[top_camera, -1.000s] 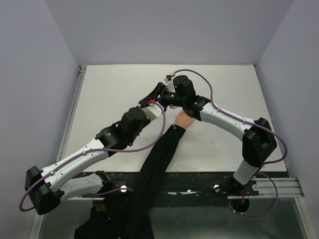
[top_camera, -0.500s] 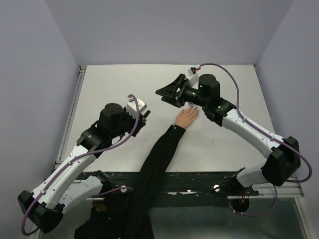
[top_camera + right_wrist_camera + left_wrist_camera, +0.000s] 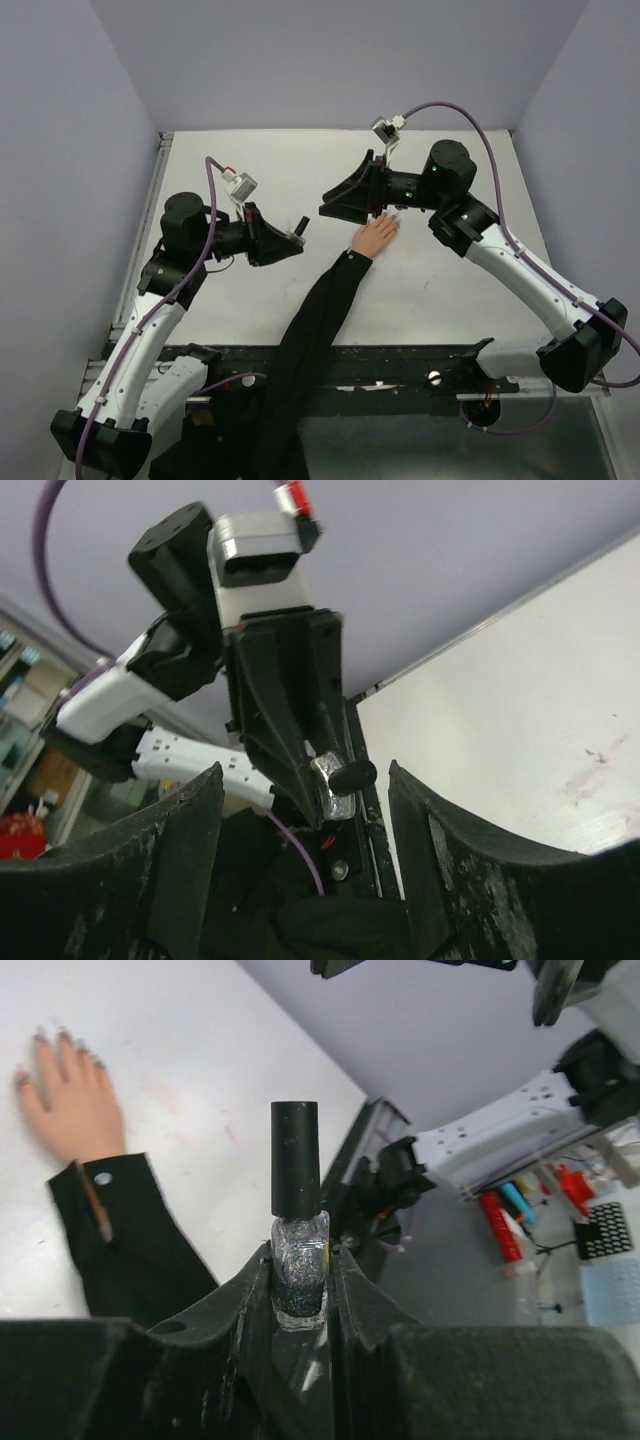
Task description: Paint the nails
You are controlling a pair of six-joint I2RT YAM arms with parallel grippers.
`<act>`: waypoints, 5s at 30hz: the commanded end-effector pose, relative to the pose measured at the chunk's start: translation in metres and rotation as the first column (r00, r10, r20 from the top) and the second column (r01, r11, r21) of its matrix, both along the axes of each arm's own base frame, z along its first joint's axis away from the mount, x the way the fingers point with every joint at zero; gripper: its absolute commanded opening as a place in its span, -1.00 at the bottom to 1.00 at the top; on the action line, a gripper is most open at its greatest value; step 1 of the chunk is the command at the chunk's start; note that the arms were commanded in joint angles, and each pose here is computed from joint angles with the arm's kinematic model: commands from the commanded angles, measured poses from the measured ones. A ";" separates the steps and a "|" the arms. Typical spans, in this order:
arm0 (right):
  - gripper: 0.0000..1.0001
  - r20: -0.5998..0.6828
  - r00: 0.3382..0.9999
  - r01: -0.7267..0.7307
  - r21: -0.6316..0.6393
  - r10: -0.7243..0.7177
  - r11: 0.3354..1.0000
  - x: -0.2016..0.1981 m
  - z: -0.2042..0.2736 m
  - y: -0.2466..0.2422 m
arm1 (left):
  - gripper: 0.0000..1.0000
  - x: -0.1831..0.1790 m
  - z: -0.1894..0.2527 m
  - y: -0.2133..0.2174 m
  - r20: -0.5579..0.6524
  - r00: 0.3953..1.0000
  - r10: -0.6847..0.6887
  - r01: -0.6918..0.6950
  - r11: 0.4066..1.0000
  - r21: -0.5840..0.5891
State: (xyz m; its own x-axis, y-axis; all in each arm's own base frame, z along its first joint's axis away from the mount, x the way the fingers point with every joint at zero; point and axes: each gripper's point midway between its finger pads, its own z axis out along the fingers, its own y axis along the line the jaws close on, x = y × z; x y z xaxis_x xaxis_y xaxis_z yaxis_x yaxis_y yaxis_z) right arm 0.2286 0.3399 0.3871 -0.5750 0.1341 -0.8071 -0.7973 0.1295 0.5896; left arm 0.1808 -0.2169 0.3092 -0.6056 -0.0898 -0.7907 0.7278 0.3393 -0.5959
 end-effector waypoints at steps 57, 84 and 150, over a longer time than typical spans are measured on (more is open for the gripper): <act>-0.99 -0.332 0.937 -0.186 -0.219 0.106 0.958 -0.014 -0.058 0.065 | -1.00 0.020 0.030 0.050 0.298 0.919 0.260 -0.320 0.931 0.176; -0.99 -0.840 0.537 -0.075 -0.146 -0.083 0.986 0.019 -0.154 0.105 | -1.00 0.073 -0.033 0.041 0.756 0.654 0.019 -0.680 0.453 0.577; 0.21 0.167 0.959 -0.230 -0.014 0.229 0.973 -0.049 0.010 0.014 | -1.00 -0.056 0.068 -0.009 0.039 0.974 -0.224 0.227 0.956 -0.185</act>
State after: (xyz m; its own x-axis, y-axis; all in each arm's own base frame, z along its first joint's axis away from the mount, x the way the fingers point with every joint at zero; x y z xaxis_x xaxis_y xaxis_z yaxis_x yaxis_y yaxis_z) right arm 0.1702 0.3528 0.3928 -0.4870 -0.0219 -0.8731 -0.8681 -0.0976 0.4866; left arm 0.1536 -0.2252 0.3579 -0.6246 -0.1460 -0.7672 0.7422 0.1946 -0.6413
